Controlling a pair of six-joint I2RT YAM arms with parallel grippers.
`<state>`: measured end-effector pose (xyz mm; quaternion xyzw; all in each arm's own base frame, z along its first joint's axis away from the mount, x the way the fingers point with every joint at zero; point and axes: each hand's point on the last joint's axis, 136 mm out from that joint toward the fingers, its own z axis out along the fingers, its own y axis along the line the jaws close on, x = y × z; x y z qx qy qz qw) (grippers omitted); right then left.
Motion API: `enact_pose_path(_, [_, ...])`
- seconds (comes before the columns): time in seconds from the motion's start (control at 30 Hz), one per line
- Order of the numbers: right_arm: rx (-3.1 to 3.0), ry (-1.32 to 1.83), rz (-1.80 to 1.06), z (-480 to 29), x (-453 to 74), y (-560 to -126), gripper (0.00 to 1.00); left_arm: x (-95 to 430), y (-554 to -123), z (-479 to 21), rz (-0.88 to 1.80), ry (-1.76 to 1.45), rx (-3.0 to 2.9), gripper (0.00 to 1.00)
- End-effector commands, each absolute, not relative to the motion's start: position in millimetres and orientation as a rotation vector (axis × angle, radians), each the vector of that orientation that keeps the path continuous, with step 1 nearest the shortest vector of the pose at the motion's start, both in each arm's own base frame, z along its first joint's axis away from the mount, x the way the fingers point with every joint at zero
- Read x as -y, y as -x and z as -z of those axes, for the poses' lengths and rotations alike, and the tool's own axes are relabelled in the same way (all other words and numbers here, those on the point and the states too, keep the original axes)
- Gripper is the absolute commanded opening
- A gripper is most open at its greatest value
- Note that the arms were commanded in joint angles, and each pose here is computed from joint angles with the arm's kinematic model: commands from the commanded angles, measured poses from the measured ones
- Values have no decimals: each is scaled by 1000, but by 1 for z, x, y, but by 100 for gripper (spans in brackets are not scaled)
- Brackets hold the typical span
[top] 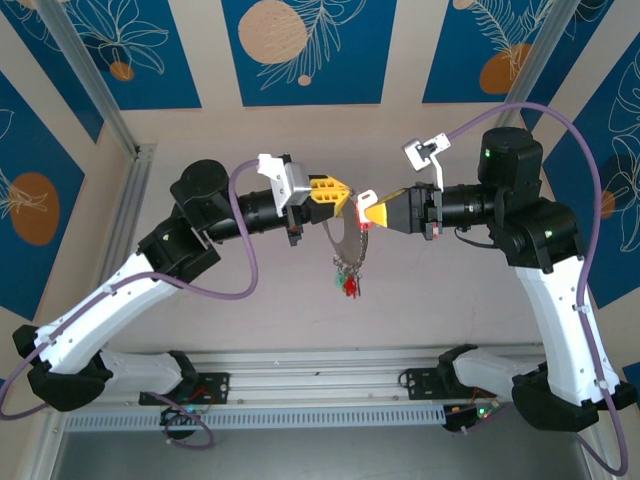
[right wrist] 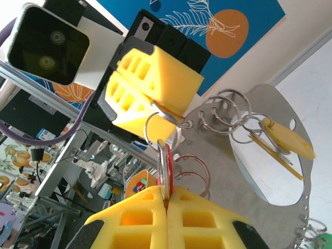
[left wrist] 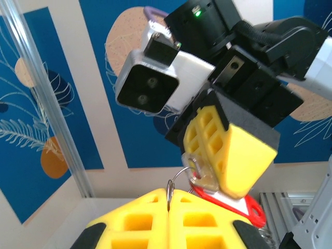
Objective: Put the keys on the keyring
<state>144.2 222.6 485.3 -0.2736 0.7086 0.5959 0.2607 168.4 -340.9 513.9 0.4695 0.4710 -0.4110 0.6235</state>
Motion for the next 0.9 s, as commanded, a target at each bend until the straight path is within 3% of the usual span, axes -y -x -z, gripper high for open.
enact_pose_path(0.0, [-1934,751,-1655,-481,-222,-138,0,314,-148,-567,959,-994,-874,0])
enact_pose_path(0.87, [-2089,498,-1756,-460,-212,-166,3,295,-116,-573,982,-1026,-735,0])
